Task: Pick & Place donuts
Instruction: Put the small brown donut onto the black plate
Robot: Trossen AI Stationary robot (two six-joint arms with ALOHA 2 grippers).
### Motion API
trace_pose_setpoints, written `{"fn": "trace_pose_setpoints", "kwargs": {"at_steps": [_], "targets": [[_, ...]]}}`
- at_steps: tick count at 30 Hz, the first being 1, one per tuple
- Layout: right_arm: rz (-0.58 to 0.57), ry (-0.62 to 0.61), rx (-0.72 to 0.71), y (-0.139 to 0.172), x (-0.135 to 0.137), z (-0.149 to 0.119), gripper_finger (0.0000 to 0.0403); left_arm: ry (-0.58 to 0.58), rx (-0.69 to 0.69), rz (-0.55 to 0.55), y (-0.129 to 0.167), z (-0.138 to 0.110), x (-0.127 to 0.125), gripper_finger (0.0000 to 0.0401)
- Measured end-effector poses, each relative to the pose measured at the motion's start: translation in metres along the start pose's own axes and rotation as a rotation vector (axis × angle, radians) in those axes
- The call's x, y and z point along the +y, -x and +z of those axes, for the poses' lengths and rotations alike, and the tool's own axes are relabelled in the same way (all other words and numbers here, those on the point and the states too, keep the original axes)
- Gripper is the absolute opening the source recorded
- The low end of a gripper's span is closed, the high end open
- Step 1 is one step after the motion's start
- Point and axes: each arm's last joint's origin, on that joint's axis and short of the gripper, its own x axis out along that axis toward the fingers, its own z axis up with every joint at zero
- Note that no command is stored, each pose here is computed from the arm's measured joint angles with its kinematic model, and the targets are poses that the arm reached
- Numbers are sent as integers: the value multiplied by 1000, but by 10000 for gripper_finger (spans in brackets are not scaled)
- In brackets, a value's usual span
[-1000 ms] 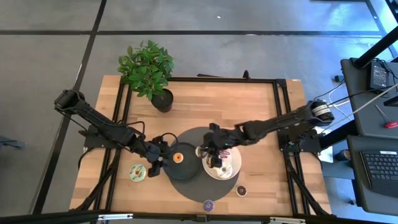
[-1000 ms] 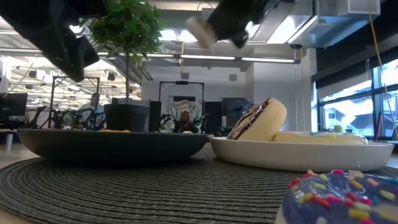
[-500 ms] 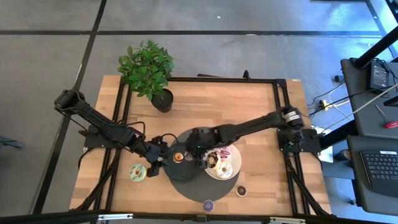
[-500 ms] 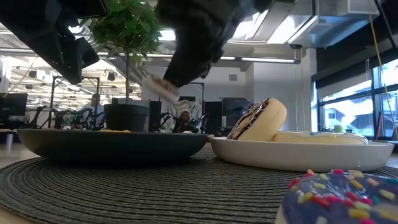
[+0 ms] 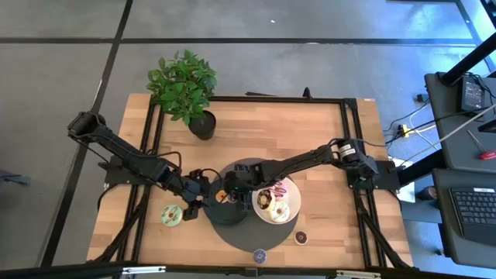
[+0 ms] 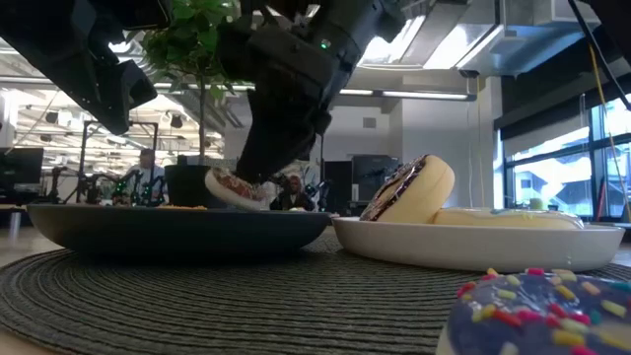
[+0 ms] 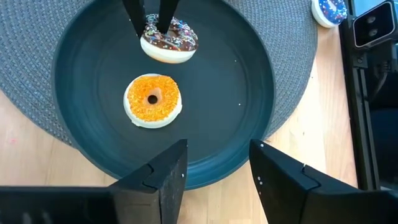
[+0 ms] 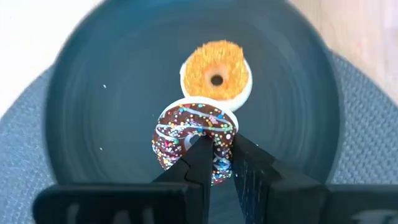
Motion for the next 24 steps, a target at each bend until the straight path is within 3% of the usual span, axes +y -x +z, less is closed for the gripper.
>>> {"fn": "trace_pose_setpoints", "kwargs": {"at_steps": [24], "targets": [[-22,-1,51,-16,-2,-9,58,-1,2,0,0,0,0,169]]}}
